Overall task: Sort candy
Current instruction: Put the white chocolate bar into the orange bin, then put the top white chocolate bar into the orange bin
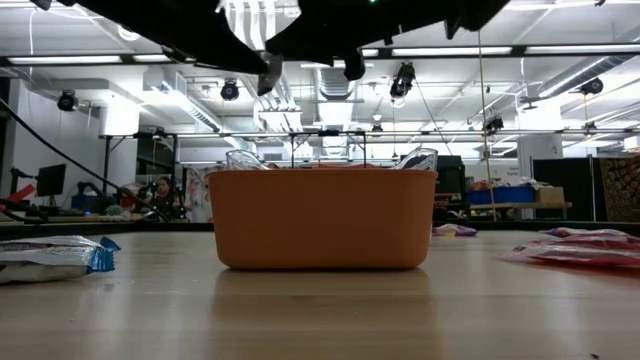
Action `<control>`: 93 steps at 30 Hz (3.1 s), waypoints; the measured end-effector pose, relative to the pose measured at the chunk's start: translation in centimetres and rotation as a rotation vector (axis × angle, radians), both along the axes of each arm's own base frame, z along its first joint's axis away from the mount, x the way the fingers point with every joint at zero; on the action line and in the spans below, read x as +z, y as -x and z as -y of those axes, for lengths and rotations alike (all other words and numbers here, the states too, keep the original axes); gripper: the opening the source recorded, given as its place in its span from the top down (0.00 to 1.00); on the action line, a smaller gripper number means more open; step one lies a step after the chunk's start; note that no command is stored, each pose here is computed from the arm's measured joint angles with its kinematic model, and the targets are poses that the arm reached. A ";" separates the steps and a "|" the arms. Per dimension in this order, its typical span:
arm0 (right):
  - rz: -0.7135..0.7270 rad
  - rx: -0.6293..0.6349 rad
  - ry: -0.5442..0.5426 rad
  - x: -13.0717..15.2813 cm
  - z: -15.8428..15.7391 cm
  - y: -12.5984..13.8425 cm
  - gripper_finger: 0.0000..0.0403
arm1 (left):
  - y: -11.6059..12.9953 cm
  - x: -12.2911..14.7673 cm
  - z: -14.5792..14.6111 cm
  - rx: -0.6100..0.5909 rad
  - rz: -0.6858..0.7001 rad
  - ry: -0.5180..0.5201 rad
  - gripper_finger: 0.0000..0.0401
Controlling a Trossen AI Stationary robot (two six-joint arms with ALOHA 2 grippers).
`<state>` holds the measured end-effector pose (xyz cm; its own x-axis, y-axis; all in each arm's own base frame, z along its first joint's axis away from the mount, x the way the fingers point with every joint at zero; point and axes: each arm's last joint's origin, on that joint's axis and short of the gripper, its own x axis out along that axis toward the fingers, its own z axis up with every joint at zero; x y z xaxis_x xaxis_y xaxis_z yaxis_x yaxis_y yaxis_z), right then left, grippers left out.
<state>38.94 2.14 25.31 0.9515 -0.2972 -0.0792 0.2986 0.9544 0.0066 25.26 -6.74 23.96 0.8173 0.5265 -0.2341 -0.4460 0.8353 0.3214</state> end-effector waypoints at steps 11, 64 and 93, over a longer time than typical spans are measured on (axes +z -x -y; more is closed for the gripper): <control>-0.377 0.449 -0.054 2.5 -1.7 2.3 0.96 | 3.0 1.2 -0.5 -0.145 -0.063 0.214 0.58; -0.895 0.497 -0.091 -1.5 -5.3 3.0 0.66 | 6.1 -4.5 2.4 -0.281 -0.707 0.696 0.58; -0.880 0.465 -0.162 1.6 -7.2 6.6 0.68 | 8.1 -9.9 3.8 -0.109 -0.732 0.735 0.58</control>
<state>32.33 9.32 26.94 0.5540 0.1651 -0.8160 -0.1418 0.9845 0.1028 17.14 -10.52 14.04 0.3806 -0.0148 -0.9246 -0.2572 0.9587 -0.1213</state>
